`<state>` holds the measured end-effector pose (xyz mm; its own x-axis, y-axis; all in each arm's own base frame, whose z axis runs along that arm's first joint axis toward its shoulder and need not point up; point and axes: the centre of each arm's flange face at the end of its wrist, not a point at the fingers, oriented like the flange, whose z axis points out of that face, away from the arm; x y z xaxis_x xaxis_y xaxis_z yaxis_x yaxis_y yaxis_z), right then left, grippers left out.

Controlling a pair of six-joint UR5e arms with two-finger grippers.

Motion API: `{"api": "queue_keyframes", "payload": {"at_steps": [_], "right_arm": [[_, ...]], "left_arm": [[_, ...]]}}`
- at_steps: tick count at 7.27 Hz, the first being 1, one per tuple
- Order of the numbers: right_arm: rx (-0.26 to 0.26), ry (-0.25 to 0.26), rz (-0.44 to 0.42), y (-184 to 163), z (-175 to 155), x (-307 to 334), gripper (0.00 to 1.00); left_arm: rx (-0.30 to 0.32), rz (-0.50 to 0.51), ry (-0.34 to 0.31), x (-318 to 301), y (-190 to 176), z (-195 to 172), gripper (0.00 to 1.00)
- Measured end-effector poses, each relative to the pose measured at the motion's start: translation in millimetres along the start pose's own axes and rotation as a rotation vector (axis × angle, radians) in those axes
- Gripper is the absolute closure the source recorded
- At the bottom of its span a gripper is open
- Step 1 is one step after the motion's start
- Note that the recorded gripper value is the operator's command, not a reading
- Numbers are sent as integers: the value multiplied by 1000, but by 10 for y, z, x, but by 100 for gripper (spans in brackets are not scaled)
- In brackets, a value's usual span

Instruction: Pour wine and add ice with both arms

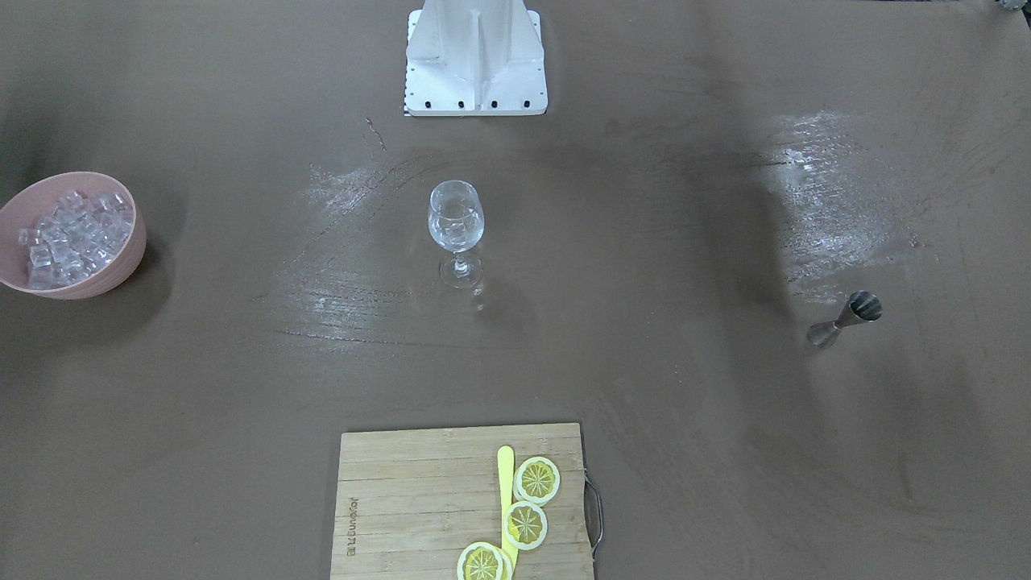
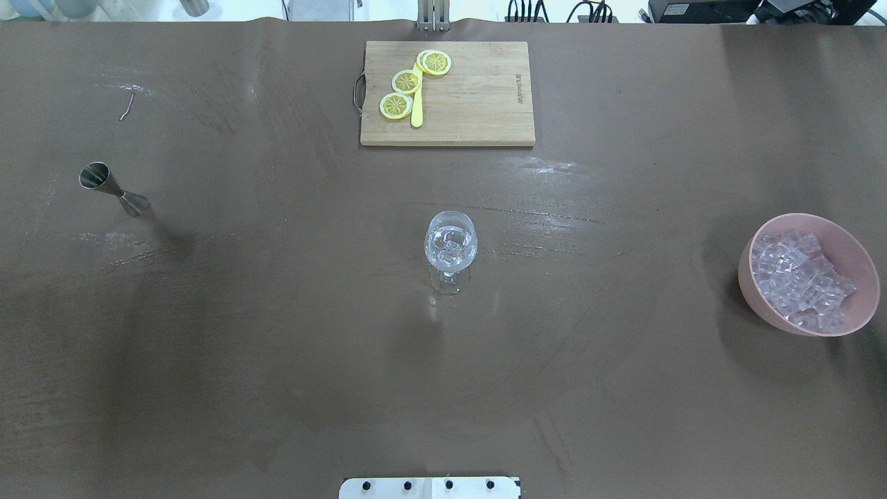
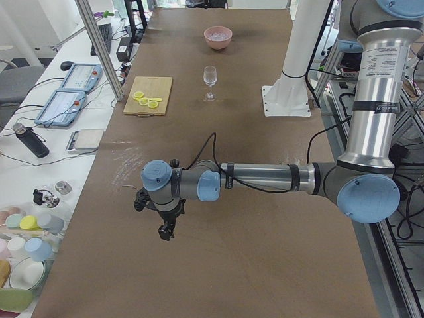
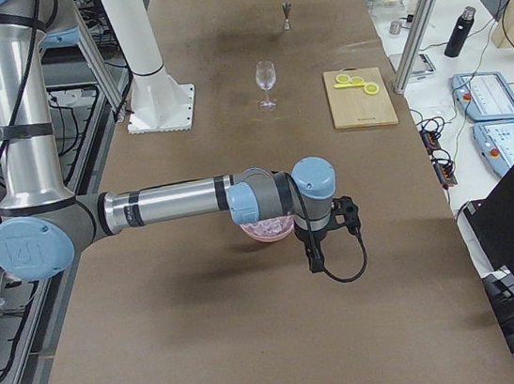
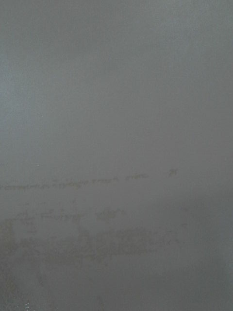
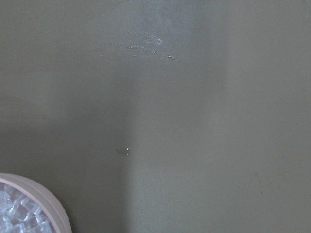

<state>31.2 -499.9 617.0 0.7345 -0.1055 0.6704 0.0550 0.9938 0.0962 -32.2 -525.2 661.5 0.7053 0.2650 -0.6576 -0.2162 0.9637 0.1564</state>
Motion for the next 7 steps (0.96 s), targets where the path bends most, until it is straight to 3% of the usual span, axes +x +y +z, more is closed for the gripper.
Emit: {"api": "queue_keyframes", "payload": {"at_steps": [7], "right_arm": [[2, 0, 4, 8, -10, 18, 0]], "left_arm": [[-1, -1, -1, -7, 4, 4, 2]]}}
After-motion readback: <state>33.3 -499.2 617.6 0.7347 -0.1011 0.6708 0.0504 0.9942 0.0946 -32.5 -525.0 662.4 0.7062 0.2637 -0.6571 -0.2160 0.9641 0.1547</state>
